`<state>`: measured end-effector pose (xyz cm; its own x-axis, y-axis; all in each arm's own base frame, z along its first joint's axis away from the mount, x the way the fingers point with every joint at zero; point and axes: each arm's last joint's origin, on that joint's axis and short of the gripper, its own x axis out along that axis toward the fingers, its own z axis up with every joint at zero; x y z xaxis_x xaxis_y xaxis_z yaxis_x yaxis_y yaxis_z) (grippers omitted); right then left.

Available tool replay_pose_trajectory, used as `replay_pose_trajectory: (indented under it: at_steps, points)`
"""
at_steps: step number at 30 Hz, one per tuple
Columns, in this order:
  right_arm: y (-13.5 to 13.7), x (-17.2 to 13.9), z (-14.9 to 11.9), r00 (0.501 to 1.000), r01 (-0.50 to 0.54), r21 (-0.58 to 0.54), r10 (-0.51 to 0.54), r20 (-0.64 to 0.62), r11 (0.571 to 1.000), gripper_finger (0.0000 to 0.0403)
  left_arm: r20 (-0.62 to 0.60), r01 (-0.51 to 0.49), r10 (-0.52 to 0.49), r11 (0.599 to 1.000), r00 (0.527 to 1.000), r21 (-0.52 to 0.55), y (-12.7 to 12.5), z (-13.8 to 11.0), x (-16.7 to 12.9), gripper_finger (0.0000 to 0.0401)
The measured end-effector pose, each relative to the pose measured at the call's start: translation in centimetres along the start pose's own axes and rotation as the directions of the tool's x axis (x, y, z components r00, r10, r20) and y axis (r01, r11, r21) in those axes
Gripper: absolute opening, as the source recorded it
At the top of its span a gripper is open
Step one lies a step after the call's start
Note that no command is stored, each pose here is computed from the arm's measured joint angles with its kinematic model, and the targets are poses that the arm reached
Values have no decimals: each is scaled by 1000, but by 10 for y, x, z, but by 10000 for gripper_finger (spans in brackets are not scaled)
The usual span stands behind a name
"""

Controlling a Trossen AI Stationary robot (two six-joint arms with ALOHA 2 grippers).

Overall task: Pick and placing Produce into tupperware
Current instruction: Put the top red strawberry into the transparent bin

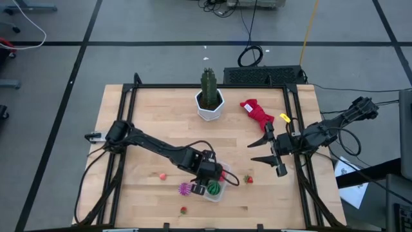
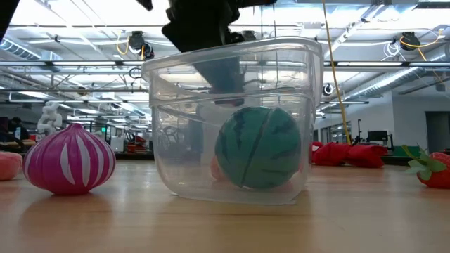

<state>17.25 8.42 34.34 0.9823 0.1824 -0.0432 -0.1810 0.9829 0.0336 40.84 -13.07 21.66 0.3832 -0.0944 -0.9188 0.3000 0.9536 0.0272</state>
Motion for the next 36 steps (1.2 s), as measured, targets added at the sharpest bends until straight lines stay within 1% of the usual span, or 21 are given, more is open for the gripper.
replay_pose_trajectory:
  at_steps: [3,7,17,36]
  points:
    - [0,0,0,1000,0,0,0,0,1000,196,14,-5,5,1000,1000,-18,5,-1,4,159]
    - [0,0,0,1000,0,0,0,0,1000,196,-6,-10,10,999,1000,-33,11,-9,13,159]
    - [0,0,0,1000,0,0,0,0,1000,196,8,-22,23,996,1000,-90,24,-14,22,159]
    - [0,0,0,1000,0,-1,0,-4,1000,196,25,-20,22,995,999,-94,26,-15,24,159]
